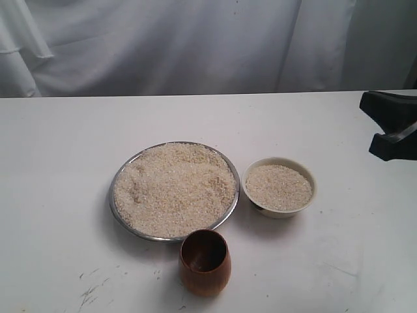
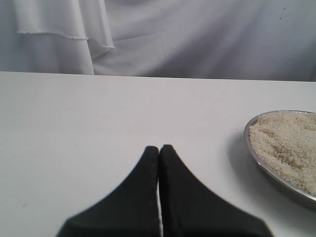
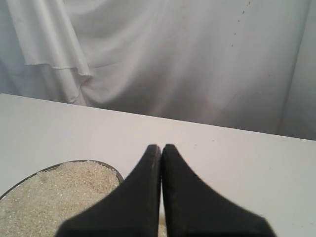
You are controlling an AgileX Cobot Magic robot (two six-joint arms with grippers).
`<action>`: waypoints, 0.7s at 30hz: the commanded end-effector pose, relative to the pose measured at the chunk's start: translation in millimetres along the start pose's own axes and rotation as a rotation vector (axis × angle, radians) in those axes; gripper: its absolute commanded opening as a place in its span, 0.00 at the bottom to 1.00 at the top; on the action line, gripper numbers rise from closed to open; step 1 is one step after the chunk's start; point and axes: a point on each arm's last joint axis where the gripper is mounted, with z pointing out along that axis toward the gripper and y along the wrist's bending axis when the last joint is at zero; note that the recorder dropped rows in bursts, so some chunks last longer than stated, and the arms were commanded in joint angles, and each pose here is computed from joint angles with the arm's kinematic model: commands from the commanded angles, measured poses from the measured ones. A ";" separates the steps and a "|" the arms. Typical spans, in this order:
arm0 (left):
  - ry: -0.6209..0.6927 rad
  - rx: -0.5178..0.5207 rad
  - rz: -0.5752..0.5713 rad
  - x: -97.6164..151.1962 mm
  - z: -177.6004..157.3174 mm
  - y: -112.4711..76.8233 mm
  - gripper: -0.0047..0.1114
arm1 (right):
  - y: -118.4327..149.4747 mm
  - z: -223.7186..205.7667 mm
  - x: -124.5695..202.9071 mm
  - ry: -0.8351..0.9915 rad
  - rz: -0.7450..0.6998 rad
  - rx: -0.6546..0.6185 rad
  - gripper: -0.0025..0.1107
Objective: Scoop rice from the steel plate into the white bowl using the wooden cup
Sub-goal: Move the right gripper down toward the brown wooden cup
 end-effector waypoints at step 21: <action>-0.007 0.002 -0.004 0.7 0.0 -0.1 0.04 | 27.0 22.2 29.0 0.170 -0.019 -0.188 0.02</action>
